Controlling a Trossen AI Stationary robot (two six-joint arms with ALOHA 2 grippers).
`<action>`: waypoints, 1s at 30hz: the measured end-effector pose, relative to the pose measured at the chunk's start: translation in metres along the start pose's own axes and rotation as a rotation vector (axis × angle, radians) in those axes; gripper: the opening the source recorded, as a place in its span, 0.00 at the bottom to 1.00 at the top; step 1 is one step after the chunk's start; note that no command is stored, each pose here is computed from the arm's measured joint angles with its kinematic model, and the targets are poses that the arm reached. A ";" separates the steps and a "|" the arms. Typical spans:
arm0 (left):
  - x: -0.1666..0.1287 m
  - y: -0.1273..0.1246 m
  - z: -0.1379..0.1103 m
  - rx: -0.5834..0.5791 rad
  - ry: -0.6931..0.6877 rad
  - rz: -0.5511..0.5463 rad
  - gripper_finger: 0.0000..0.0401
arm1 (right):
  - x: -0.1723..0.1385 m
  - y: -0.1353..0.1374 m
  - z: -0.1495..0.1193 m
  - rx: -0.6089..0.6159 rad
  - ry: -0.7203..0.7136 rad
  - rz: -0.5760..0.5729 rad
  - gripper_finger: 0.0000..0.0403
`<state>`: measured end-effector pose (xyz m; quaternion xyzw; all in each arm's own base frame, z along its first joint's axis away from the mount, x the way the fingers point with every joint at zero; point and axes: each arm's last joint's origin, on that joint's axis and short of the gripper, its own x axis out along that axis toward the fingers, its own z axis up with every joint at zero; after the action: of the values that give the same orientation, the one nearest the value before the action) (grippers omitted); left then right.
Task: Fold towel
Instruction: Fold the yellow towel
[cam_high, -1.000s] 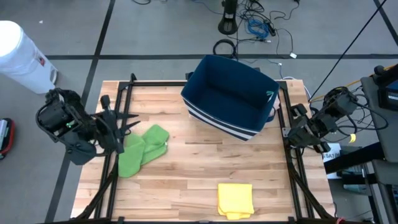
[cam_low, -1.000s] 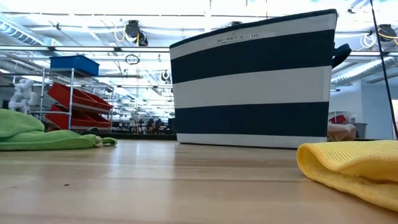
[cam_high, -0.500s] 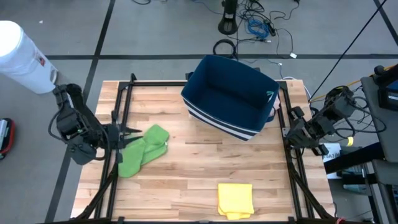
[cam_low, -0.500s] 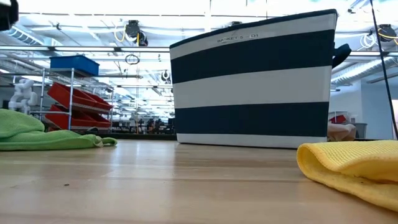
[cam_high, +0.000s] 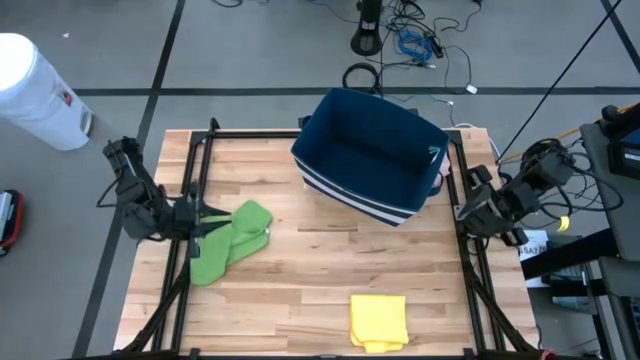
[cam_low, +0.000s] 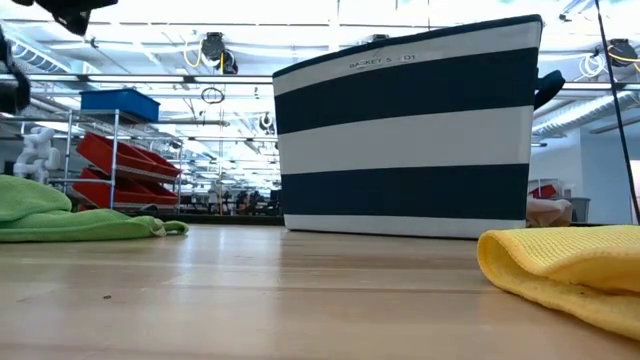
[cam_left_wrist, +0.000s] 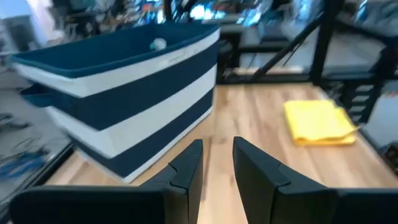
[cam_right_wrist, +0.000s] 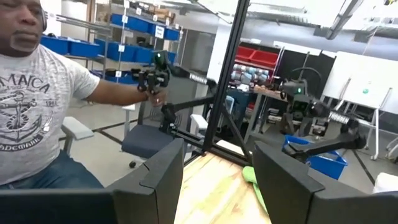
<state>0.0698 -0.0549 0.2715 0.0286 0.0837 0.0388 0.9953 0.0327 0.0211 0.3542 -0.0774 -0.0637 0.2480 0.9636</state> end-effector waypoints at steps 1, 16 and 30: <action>0.000 0.001 -0.004 0.001 -0.024 -0.015 0.23 | -0.002 0.000 0.000 0.000 -0.002 -0.001 0.44; 0.020 0.010 -0.054 -0.014 -0.192 -0.053 0.23 | -0.007 -0.001 -0.028 -0.028 -0.002 -0.159 0.44; 0.051 0.027 -0.093 -0.070 -0.194 -0.048 0.23 | 0.024 0.014 -0.078 0.014 -0.079 -0.321 0.44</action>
<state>0.1019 -0.0190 0.1737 -0.0044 -0.0136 0.0151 0.9998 0.0601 0.0357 0.2775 -0.0495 -0.1112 0.0944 0.9881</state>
